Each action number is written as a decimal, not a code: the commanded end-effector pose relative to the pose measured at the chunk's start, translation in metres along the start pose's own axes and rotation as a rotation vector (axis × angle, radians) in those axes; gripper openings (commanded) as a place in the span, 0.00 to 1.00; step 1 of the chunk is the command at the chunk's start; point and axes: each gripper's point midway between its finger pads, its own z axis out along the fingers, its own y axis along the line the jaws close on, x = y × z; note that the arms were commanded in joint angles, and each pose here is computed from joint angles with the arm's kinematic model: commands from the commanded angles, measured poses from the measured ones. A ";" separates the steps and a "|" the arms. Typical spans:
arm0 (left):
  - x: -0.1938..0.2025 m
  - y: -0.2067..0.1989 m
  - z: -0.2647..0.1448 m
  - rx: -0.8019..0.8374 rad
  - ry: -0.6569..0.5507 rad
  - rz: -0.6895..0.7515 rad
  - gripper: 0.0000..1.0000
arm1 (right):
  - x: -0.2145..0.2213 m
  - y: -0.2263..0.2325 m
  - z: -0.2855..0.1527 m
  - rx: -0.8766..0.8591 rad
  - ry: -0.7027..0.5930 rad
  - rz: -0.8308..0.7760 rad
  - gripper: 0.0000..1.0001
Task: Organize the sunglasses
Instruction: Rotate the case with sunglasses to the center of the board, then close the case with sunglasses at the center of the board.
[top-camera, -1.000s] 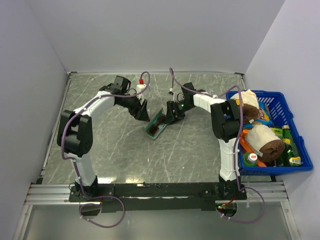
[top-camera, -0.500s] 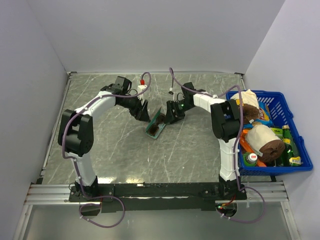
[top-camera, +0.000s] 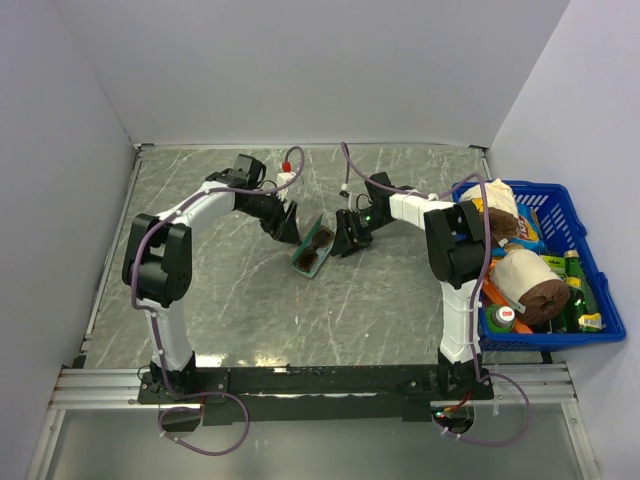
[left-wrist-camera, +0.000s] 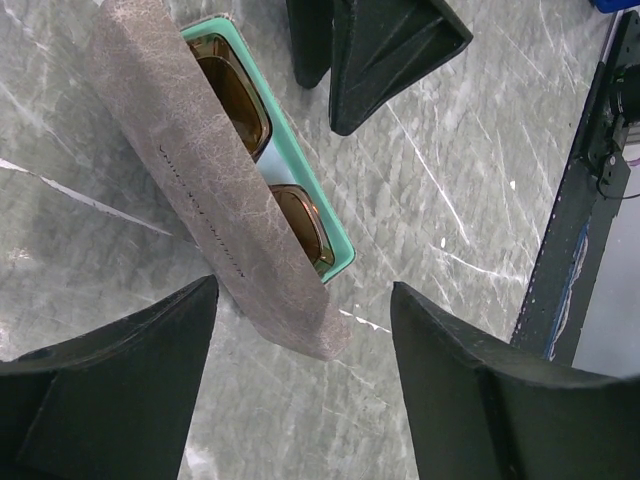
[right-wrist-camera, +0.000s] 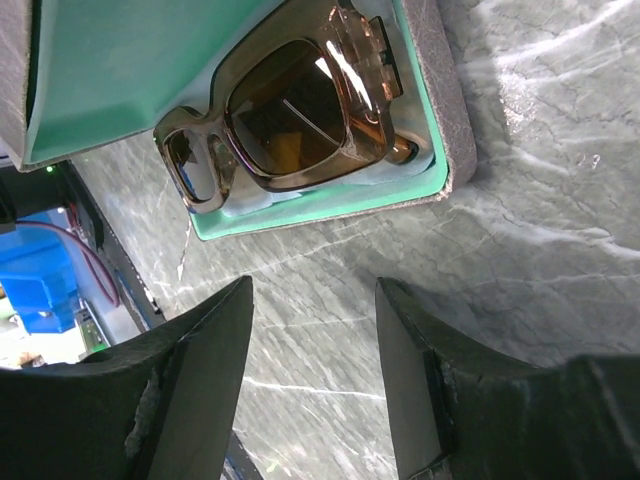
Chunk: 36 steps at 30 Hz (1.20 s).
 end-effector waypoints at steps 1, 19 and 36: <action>-0.015 -0.005 0.000 0.031 -0.029 0.014 0.74 | -0.009 0.004 -0.001 -0.027 -0.036 -0.003 0.58; -0.013 -0.005 0.011 0.044 -0.004 0.004 0.54 | -0.009 0.005 0.014 -0.051 -0.025 0.006 0.51; -0.007 -0.002 0.021 0.037 0.023 -0.010 0.34 | -0.011 0.008 0.017 -0.064 -0.028 -0.009 0.47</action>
